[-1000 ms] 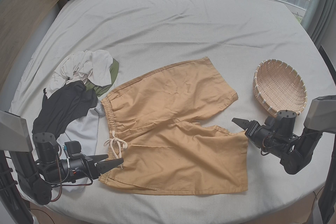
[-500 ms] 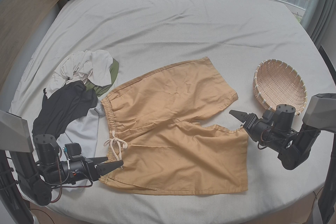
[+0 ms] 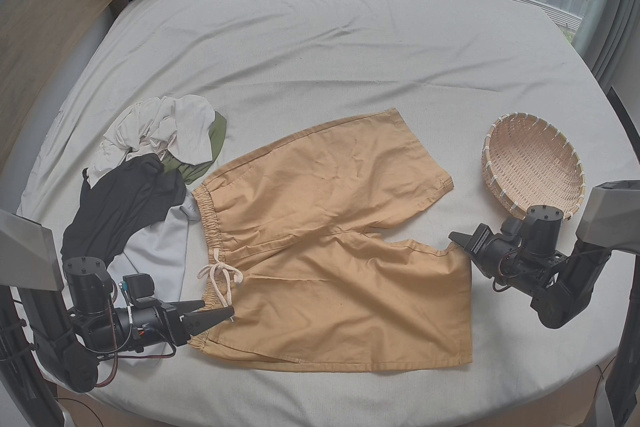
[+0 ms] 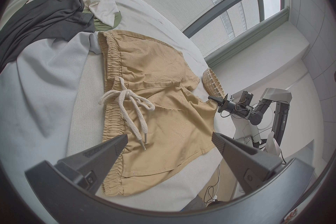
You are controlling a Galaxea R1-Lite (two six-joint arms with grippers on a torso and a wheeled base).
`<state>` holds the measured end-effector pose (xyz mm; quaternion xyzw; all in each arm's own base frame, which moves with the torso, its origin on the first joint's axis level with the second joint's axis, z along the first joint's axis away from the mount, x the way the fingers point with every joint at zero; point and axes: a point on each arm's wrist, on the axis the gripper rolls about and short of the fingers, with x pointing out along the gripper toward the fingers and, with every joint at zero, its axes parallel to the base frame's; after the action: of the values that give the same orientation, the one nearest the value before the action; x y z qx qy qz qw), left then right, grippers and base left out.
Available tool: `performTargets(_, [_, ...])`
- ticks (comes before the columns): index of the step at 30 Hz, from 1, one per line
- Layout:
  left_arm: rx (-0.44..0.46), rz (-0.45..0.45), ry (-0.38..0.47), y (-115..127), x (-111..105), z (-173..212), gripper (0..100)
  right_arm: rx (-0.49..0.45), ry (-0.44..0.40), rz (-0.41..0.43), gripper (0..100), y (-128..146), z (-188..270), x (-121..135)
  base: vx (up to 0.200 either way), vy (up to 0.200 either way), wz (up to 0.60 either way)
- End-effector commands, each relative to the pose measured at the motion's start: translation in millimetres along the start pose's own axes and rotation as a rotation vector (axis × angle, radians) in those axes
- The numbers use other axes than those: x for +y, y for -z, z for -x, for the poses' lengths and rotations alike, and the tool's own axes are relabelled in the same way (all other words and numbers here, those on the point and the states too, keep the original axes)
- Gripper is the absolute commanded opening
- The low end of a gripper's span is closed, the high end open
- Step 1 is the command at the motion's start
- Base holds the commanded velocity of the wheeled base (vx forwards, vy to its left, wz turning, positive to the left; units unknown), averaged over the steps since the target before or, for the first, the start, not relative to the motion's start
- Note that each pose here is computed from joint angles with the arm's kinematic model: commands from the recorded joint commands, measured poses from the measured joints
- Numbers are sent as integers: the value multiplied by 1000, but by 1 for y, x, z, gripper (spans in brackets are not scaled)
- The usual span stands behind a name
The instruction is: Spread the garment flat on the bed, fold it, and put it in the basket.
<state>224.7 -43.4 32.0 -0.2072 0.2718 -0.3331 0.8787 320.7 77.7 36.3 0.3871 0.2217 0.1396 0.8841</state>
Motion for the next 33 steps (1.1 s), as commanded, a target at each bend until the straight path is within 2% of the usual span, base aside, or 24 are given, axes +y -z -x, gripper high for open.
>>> performTargets(1, [0, 1, 0, 0, 0, 0, 100, -5, -1, 1, 0, -1, 0, 0, 0, 0, 0])
performTargets(9, [16, 8, 2, 4, -2, 1, 100, -100, -73, 22, 0, -21, -6, 9, 0, 0, 0])
performTargets(16, [19, 10, -2, 5, -1, 2, 100, -151, -73, 56, 0, -34, -8, 6, 0, 0, 0])
performTargets(28, [23, 19, -30, 7, -1, 2, 100, -160, -79, 70, 0, -35, -19, 3, 0, 0, 0])
performTargets(31, [24, 23, -35, 8, 0, 2, 100, -165, -75, 104, 0, -35, -18, 3, 0, 0, 0])
performTargets(32, [30, 26, -37, 9, 1, 2, 100, -177, -84, 118, 100, -36, -18, 3, 0, 0, 0])
performTargets(33, [33, 27, -39, 10, 1, 3, 100, -190, -96, 126, 100, -36, -17, 5, 0, 0, 0])
